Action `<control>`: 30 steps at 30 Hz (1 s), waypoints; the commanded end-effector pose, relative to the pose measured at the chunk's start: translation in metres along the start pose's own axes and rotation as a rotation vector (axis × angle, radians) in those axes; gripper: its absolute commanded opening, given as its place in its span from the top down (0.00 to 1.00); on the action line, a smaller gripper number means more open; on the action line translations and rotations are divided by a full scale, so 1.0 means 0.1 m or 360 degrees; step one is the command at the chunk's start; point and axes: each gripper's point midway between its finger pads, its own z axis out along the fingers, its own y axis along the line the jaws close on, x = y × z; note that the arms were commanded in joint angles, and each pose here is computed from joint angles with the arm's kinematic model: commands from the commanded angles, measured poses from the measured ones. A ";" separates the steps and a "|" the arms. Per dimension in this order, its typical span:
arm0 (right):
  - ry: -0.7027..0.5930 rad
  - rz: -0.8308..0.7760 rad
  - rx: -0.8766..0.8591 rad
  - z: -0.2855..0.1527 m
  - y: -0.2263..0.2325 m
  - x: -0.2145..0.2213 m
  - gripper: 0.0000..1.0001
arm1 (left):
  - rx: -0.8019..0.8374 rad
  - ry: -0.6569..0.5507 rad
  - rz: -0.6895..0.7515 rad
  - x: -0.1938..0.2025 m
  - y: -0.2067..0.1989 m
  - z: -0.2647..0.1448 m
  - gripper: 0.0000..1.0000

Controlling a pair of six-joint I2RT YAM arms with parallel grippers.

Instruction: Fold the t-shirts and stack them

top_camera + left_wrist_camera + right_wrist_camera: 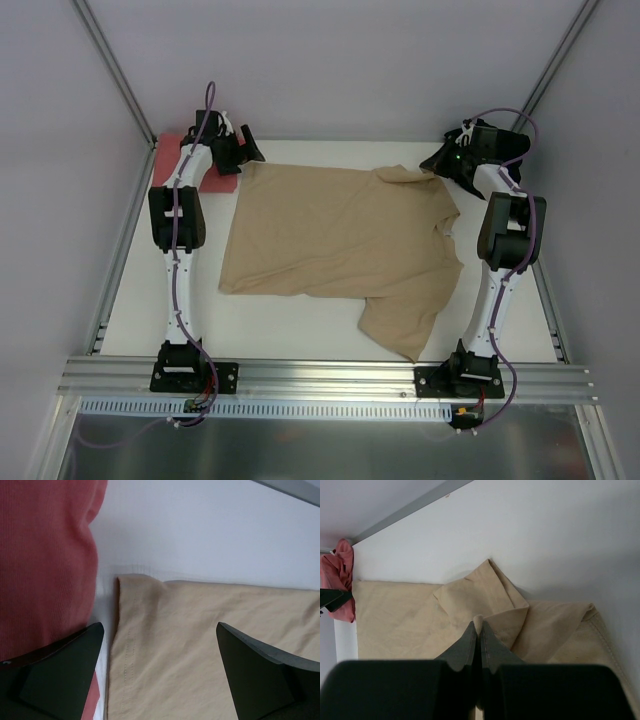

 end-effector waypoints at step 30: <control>-0.0056 -0.0074 -0.0112 -0.12 0.28 -0.26 1.00 | 0.0118 -0.0084 -0.0065 -0.16 -0.17 -0.16 1.00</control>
